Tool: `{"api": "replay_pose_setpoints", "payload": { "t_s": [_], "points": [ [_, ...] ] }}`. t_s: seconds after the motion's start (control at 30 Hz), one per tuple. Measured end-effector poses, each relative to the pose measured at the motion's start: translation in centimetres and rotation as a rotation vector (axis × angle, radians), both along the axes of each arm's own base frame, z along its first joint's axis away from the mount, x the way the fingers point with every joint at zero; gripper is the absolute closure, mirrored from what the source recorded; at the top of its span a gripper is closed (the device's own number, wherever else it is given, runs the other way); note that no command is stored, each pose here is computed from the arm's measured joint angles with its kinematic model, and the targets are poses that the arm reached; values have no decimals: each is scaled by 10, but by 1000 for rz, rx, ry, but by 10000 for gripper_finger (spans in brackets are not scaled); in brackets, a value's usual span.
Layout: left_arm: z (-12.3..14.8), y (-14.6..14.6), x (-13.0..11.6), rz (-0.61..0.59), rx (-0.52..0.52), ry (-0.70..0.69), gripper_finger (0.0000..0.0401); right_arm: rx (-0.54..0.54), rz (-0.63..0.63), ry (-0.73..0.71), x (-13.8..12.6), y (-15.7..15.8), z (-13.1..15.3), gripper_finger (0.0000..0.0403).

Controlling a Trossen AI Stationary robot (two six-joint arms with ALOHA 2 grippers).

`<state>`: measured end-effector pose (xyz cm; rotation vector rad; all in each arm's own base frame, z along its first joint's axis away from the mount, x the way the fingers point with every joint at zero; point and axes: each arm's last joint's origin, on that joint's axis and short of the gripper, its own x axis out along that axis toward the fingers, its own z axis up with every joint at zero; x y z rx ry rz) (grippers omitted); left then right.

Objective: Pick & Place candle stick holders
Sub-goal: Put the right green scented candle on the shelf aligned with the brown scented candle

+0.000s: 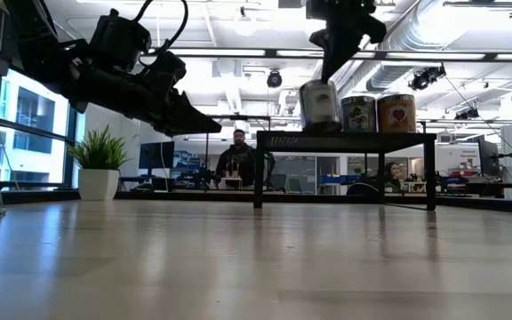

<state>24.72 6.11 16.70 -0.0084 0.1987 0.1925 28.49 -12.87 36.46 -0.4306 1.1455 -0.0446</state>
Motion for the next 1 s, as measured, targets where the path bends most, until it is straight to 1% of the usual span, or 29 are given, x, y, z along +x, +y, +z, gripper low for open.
{"api": "replay_pose_setpoints", "payload": {
  "t_s": [0.3,0.47,0.53,0.7,0.8,0.9,1.0],
  "points": [
    [0,0,0,0,0,0,396,6,-6,16,3,-1,-4,401],
    [0,0,0,0,0,0,396,10,-47,21,1,-4,-5,401],
    [0,0,0,0,0,0,396,10,-64,2,2,-6,-4,401],
    [0,0,0,1,0,0,396,-1,-151,-76,4,-14,0,401],
    [0,0,0,0,0,0,396,27,-226,-68,1,-25,-5,402],
    [0,0,0,1,0,0,396,57,-287,-25,-2,-34,-12,402],
    [0,0,0,1,-1,0,396,52,-319,-14,-2,-41,-17,402]
  ]
}}
